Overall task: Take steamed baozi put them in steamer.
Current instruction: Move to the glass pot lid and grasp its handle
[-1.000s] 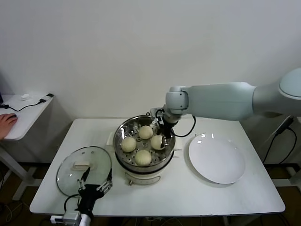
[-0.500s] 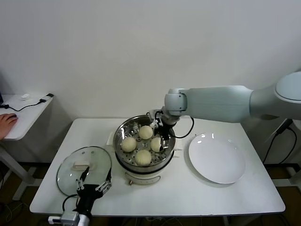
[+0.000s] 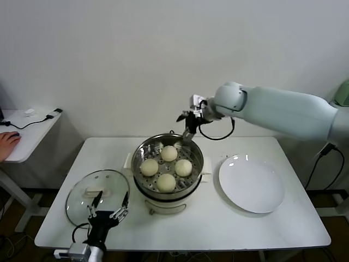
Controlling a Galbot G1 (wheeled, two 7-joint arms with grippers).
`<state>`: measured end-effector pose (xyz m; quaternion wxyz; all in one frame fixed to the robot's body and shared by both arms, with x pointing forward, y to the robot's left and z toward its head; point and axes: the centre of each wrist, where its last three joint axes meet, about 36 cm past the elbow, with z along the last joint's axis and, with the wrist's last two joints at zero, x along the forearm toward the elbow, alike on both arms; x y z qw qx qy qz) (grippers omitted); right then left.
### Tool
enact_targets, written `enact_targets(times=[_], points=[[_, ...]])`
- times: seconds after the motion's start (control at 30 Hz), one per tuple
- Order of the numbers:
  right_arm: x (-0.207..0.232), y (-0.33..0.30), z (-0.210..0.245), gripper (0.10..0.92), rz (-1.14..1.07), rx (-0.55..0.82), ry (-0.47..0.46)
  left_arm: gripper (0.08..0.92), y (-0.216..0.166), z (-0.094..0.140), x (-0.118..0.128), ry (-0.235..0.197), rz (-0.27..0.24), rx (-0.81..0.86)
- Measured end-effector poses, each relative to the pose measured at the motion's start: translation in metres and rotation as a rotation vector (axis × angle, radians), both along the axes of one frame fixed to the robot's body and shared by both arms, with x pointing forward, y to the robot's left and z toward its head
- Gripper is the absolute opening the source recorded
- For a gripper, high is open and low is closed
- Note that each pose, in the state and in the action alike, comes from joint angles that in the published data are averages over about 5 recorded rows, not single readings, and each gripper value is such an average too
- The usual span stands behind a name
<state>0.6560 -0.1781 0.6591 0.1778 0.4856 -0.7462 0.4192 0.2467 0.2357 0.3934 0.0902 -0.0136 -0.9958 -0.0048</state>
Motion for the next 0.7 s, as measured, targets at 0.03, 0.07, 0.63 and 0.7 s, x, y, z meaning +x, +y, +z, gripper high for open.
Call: enact_targets(times=[0.03,0.07,0.63,0.7], points=[[-0.002,-0.008,-0.002,0.823,-0.037,0.039,-0.028,0.823,0.0,0.0,0.001,-0.004,0.0,0.0],[-0.005,-0.016,-0.005,0.823,-0.073,0.077,-0.054,0.823,0.0,-0.001,0.002,-0.008,0.0,0.001],[-0.094,-0.159,-0.138,0.823,-0.592,0.535,-0.29,0.823,0.014,-0.018,0.016,-0.069,0.021,0.099],[-0.108,-0.171,-0.158,0.823,-0.638,0.582,-0.303,0.823,0.016,-0.02,0.019,-0.076,0.026,0.111]])
